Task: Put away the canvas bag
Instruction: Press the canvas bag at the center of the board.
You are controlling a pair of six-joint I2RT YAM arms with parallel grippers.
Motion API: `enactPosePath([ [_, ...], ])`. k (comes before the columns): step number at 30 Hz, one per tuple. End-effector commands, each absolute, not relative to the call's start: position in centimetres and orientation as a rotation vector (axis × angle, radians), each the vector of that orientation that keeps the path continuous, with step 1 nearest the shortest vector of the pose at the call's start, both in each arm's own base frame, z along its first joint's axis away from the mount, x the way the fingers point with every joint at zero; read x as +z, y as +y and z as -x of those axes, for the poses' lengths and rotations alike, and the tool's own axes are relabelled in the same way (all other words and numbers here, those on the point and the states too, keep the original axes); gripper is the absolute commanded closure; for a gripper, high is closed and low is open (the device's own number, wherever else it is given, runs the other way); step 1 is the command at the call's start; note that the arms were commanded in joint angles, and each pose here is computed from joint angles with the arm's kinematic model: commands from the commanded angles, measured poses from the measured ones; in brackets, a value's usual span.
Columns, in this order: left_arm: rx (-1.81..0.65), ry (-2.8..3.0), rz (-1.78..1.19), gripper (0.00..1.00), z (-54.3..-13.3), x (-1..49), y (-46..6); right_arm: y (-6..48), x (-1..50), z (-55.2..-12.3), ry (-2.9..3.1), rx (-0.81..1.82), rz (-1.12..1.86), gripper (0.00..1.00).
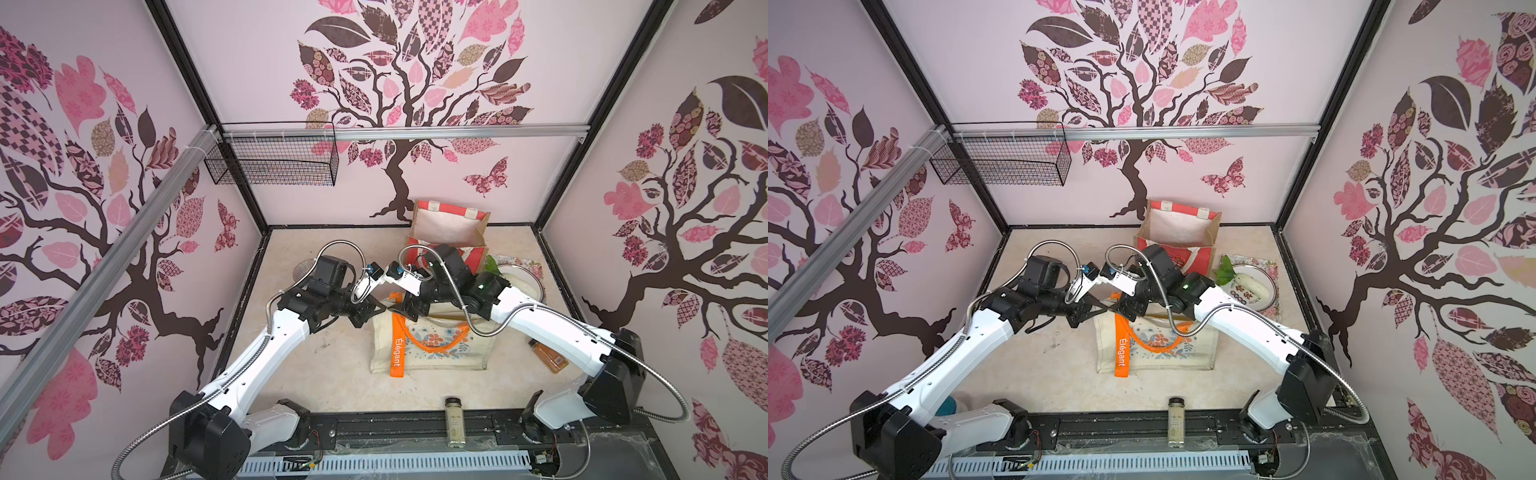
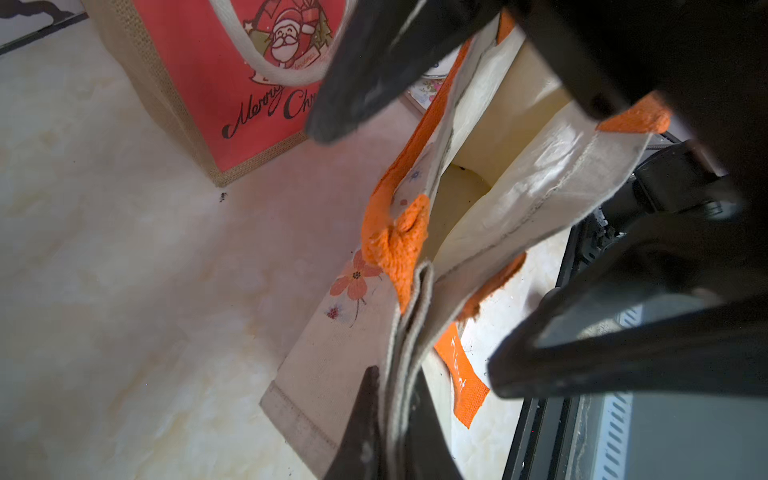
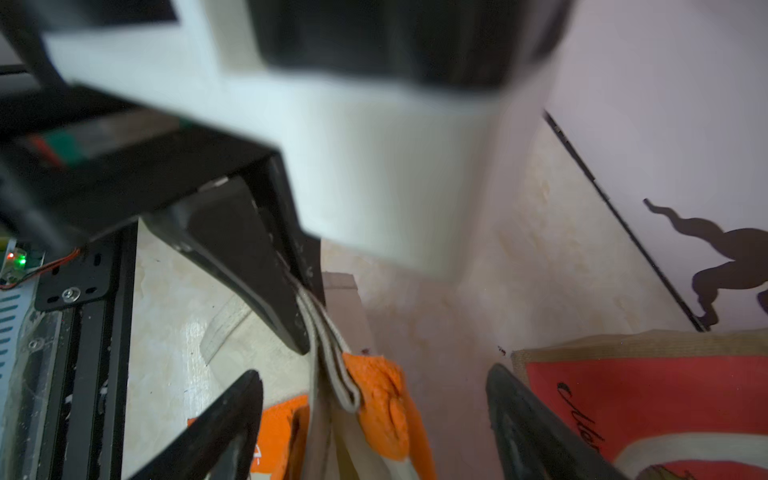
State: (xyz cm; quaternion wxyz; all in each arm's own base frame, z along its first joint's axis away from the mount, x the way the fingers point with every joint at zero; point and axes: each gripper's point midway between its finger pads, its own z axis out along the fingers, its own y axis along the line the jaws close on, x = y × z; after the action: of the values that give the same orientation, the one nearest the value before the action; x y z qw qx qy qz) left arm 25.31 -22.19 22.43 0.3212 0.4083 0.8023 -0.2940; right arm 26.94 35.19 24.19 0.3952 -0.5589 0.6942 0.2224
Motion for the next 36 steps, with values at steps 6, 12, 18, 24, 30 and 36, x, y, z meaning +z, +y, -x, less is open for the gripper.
enactPosePath([
  [6, -0.872, 1.867, -1.064, 0.97, -26.3, 28.5, -21.5, 34.3, 23.9, -28.1, 1.695, 0.479, 1.438, 0.28],
  [12, -0.905, 1.863, -1.067, 0.98, -26.0, 28.4, -21.5, 34.1, 24.3, -29.9, 1.692, 0.405, 1.441, 0.41],
  [18, -0.92, 1.882, -1.074, 0.99, -25.2, 27.2, -21.5, 34.3, 25.8, -29.3, 1.612, 0.428, 1.498, 0.25],
  [24, -0.853, 1.906, -1.063, 0.99, -25.4, 26.7, -20.8, 34.0, 22.1, -29.3, 1.707, 0.421, 1.657, 0.33],
  [30, -0.821, 1.922, -1.041, 0.99, -25.6, 26.2, -20.3, 32.3, 20.3, -29.9, 1.774, 0.334, 1.642, 0.36],
  [36, -0.797, 1.947, -1.018, 0.99, -26.0, 25.9, -20.1, 29.5, 21.6, -30.8, 1.775, 0.28, 1.561, 0.82],
])
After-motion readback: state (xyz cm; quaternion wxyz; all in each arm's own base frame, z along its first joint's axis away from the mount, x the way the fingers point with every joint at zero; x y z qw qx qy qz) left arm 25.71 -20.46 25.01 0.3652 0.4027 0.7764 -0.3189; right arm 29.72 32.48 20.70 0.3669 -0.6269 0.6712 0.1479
